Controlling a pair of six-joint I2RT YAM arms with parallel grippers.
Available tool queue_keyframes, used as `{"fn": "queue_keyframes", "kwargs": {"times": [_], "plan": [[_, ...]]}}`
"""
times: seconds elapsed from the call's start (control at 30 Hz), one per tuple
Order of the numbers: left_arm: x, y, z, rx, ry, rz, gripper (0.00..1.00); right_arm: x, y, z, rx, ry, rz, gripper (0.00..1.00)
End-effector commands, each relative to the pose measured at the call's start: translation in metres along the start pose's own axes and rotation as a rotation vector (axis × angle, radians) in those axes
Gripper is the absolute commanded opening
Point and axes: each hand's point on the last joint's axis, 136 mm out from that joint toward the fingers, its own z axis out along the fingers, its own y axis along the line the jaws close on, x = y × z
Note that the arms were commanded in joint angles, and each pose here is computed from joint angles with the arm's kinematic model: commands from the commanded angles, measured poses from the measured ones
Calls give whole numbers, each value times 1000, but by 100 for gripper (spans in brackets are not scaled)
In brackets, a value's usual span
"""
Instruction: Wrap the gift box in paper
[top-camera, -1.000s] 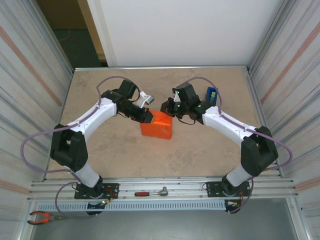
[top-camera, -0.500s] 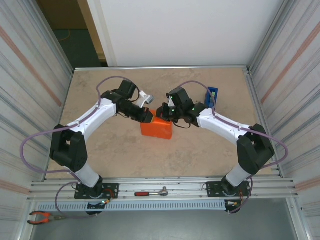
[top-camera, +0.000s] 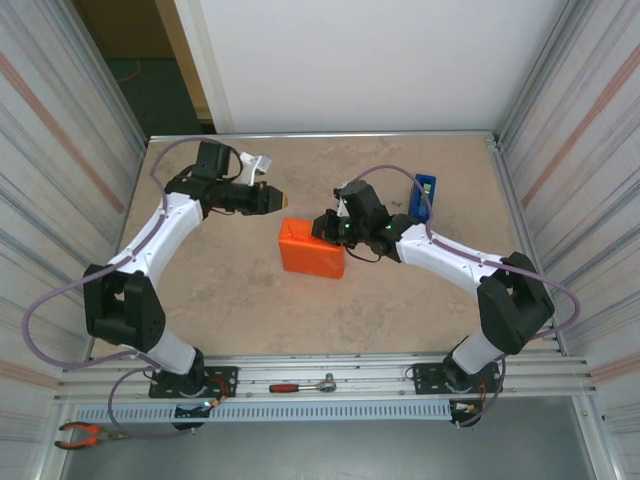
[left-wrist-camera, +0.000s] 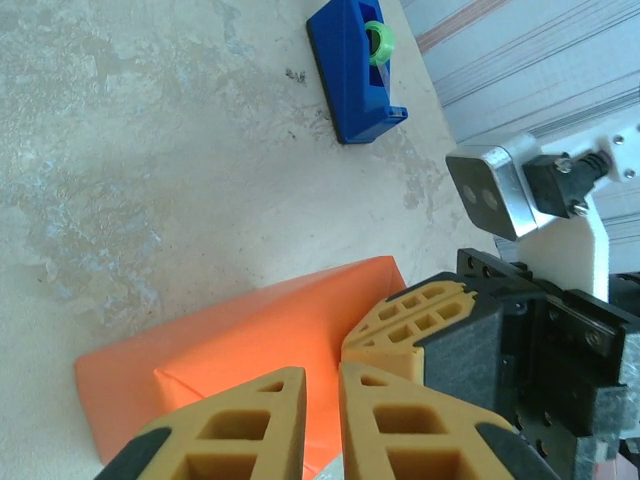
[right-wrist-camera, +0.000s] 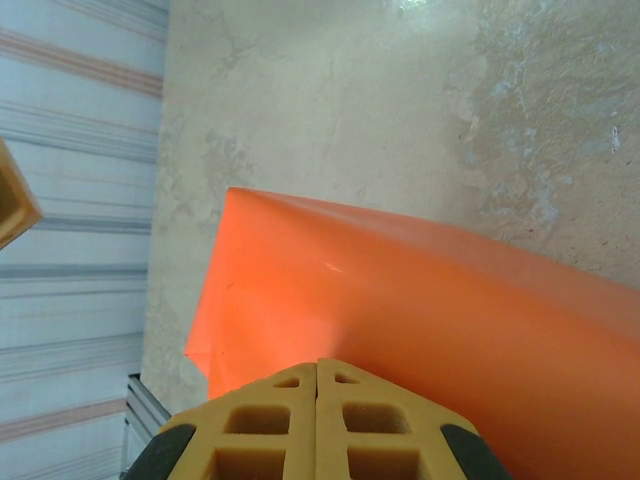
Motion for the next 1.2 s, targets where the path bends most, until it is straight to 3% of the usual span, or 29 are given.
{"fn": "queue_keyframes", "kwargs": {"times": [0.0, 0.57, 1.17], "plan": [[-8, 1, 8, 13, 6, -14, 17, 37, -45, 12, 145, 96, 50, 0], [27, -18, 31, -19, 113, 107, 17, 39, -47, 13, 141, 93, 57, 0], [78, 9, 42, -111, 213, 109, 17, 33, -39, 14, 127, 84, 53, 0]]}}
